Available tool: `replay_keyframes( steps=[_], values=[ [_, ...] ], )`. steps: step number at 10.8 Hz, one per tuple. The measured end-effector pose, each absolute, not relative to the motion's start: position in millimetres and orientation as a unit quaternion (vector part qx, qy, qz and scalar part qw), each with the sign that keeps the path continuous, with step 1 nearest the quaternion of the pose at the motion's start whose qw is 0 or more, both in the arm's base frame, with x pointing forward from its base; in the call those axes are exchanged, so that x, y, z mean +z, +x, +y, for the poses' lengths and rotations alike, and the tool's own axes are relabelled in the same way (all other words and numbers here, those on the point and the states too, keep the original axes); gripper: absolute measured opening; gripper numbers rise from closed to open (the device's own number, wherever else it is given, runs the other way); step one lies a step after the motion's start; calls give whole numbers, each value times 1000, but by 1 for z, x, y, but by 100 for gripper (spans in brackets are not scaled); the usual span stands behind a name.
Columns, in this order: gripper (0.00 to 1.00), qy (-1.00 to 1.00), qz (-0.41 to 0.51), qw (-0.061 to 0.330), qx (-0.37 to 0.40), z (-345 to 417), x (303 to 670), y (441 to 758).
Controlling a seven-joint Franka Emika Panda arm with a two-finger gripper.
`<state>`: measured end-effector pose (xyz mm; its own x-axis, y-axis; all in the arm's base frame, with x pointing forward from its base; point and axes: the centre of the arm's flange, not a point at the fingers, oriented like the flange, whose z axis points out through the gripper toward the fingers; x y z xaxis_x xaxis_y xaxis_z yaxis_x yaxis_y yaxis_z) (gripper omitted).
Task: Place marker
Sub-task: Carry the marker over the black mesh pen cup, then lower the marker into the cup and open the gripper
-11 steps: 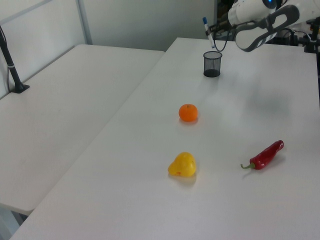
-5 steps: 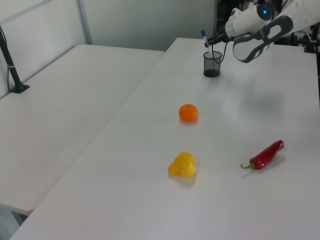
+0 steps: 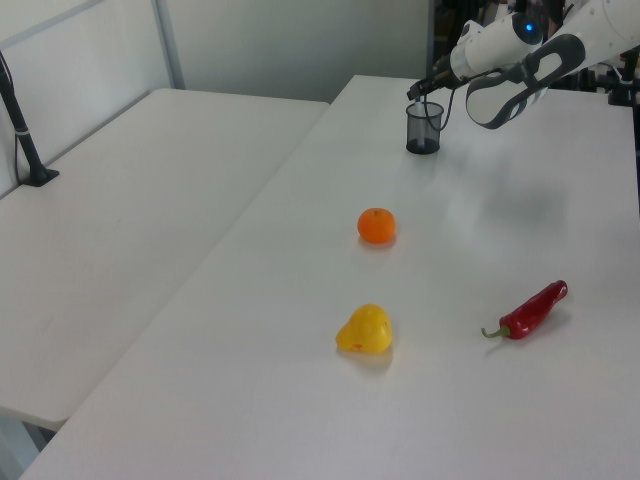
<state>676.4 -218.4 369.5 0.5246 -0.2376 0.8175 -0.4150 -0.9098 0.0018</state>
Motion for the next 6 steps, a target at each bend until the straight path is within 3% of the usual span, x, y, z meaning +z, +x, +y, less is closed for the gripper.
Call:
replay_keyframes(
  steps=[1, 2, 5, 6],
  values=[
    [45, 868, -188, 99, 450, -218, 370, 676],
    [54, 868, -188, 99, 450, -218, 370, 676],
    [97, 867, -188, 99, 450, -219, 370, 676],
    [100, 866, -189, 99, 452, -219, 372, 676]
  ],
)
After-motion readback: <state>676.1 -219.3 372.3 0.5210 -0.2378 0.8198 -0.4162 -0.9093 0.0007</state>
